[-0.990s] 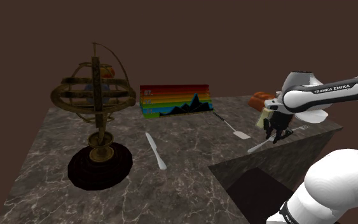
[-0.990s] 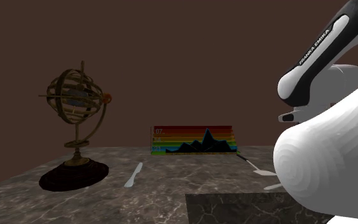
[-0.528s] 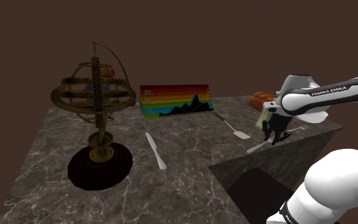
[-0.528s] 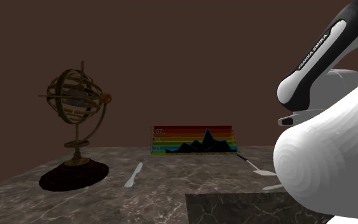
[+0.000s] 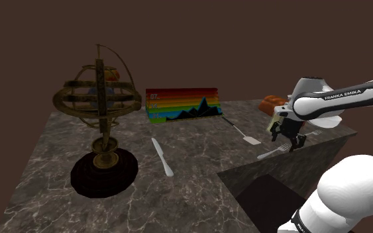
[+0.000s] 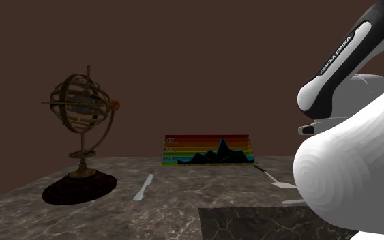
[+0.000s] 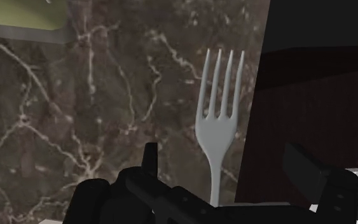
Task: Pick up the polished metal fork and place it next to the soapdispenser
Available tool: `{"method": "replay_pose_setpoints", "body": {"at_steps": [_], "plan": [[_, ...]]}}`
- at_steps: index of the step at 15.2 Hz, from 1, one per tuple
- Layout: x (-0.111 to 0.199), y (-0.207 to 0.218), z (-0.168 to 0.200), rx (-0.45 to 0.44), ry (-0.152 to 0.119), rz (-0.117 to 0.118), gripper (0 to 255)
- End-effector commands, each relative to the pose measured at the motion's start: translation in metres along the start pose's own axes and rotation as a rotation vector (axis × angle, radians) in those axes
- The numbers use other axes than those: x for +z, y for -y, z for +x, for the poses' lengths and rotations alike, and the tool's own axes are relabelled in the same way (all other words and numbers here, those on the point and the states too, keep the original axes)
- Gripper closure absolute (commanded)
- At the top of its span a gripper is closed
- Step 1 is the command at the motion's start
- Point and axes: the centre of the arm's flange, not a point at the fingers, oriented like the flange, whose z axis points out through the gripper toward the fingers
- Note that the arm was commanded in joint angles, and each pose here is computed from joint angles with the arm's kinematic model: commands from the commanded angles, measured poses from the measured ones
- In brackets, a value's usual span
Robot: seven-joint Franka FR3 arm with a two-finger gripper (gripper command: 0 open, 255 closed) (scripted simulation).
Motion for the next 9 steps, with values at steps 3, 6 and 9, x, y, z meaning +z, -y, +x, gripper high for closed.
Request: {"method": "replay_pose_setpoints", "body": {"at_steps": [3, 6, 9], "plan": [[-0.04, 0.0, 0.0, 0.0, 0.0, 0.0, 0], [-0.05, 0.0, 0.0, 0.0, 0.0, 0.0, 0], [-0.05, 0.0, 0.0, 0.0, 0.0, 0.0, 0]]}}
